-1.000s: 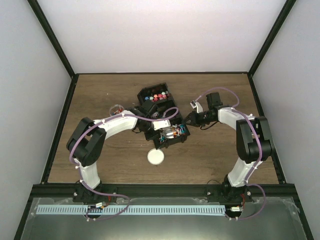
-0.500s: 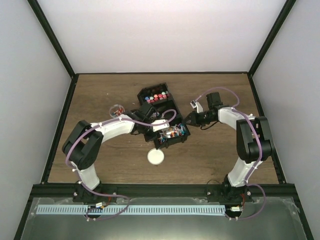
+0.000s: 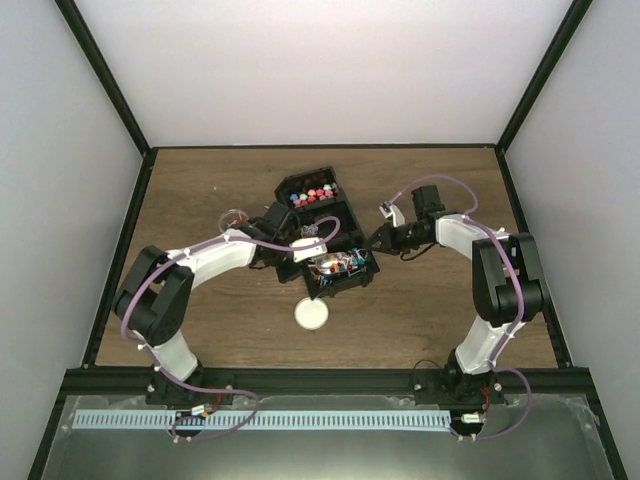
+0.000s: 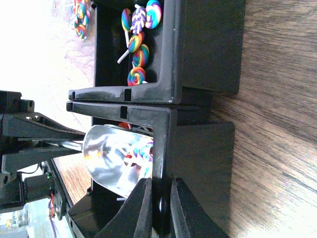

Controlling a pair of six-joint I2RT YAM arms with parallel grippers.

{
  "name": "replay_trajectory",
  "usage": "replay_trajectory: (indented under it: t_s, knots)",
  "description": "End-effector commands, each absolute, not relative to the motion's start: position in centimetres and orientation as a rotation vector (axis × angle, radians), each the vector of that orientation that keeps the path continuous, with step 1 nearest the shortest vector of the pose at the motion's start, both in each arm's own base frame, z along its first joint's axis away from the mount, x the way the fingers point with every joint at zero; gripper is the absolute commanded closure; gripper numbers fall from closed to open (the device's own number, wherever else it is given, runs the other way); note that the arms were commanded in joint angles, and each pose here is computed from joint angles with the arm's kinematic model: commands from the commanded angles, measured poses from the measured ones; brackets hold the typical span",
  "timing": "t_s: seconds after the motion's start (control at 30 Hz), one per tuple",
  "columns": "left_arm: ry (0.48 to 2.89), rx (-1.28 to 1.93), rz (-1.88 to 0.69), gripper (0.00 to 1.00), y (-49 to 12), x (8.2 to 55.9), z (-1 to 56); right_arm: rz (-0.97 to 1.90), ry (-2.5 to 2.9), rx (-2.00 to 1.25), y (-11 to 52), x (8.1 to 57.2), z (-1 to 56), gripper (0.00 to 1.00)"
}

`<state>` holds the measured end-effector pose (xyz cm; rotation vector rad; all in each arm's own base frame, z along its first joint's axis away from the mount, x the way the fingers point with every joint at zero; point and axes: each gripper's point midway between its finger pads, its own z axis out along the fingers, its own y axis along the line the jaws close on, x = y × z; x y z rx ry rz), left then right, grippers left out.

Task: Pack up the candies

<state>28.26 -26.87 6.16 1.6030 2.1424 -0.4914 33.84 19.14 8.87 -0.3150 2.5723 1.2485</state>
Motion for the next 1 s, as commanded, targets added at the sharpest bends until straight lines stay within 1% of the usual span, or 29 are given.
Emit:
replay_trajectory:
  t_s: [0.0,0.33,0.6,0.83,0.97]
  knots:
    - [2.100,1.632,-0.519,0.96,-25.8,27.6,7.1,1.228,2.515,-0.387,19.5,34.9,9.8,0.99]
    - [1.950,1.539,-0.572,0.96,-26.2,28.0,9.6,1.233,2.513,-0.392,19.6,35.1,9.6,0.99]
    - [1.931,1.471,-0.607,0.96,-26.1,27.7,9.8,1.233,2.514,-0.399,19.6,35.2,9.5,0.99]
    - [1.917,1.384,-0.635,0.96,-25.9,27.6,13.8,1.222,2.514,-0.413,19.6,35.3,9.6,0.99]
    - [1.942,1.315,-0.641,0.96,-23.9,27.2,16.7,1.223,2.510,-0.417,19.5,35.3,9.7,0.99]
